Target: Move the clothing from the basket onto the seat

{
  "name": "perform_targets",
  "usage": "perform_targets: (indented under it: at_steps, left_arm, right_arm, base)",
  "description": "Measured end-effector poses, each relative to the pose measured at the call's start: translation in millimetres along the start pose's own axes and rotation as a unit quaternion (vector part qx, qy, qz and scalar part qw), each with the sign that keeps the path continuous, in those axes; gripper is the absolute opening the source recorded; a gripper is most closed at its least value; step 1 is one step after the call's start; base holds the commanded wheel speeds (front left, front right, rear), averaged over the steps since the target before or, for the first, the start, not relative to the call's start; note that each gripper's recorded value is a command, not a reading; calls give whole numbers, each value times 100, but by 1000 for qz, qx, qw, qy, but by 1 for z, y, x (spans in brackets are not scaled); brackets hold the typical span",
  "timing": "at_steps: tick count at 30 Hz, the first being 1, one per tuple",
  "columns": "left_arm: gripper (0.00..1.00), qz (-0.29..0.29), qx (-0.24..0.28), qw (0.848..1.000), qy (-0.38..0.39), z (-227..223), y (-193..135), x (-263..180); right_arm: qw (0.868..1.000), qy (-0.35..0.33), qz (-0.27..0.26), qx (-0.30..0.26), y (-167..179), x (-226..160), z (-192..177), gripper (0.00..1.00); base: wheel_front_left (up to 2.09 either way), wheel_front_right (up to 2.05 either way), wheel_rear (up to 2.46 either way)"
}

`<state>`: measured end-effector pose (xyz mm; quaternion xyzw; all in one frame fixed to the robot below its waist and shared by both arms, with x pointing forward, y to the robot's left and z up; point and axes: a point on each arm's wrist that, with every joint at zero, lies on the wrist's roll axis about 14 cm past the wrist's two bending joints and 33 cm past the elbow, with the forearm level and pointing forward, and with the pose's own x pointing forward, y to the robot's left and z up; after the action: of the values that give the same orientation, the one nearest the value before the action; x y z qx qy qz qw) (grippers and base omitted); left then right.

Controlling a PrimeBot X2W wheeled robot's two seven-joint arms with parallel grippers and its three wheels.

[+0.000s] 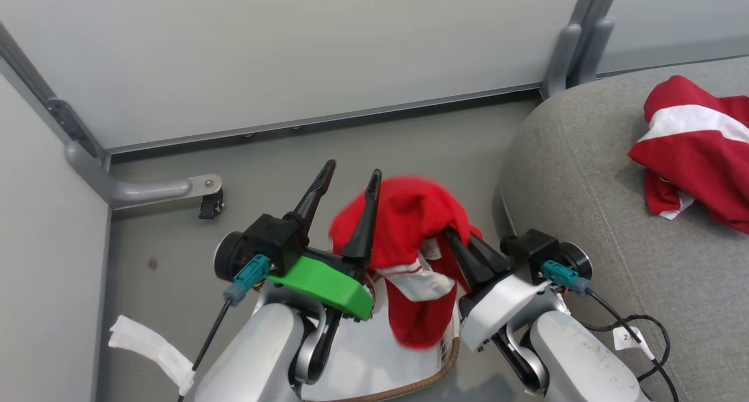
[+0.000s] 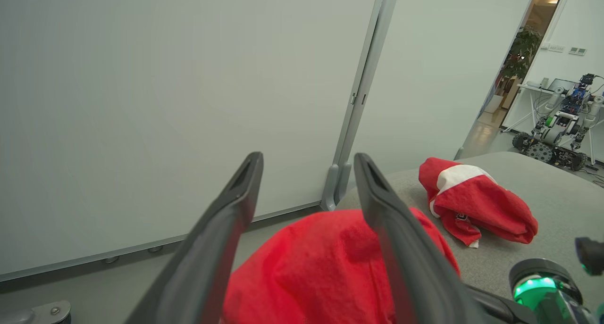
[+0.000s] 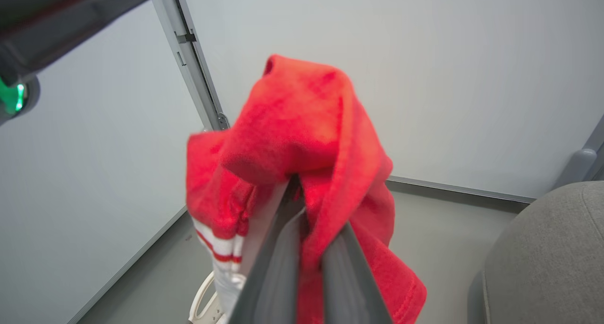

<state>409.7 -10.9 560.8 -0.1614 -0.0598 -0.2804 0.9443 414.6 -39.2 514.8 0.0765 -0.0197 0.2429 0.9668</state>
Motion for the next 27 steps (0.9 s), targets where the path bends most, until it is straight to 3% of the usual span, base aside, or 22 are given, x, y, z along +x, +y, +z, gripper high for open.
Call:
perform_targets:
  at_steps: [7,16,20,27]
  left_arm:
    - [100,-3,0,999,41,-31,2,0]
    - [100,-69,-8,995,77,-64,-37,14]
    - [100,-112,-15,989,91,-77,-63,20]
    - [100,-202,-30,971,123,-105,-116,27]
  right_arm:
    - [997,-49,-62,14,-32,-25,28,0]
    - [981,-90,-169,3,-85,-82,55,0]
    - [969,-111,-220,-5,-107,-112,69,0]
    - [934,-141,-327,-29,-150,-178,91,0]
  base:
    - [0,0,0]
    - [0,0,0]
    - [0,0,0]
    - [0,0,0]
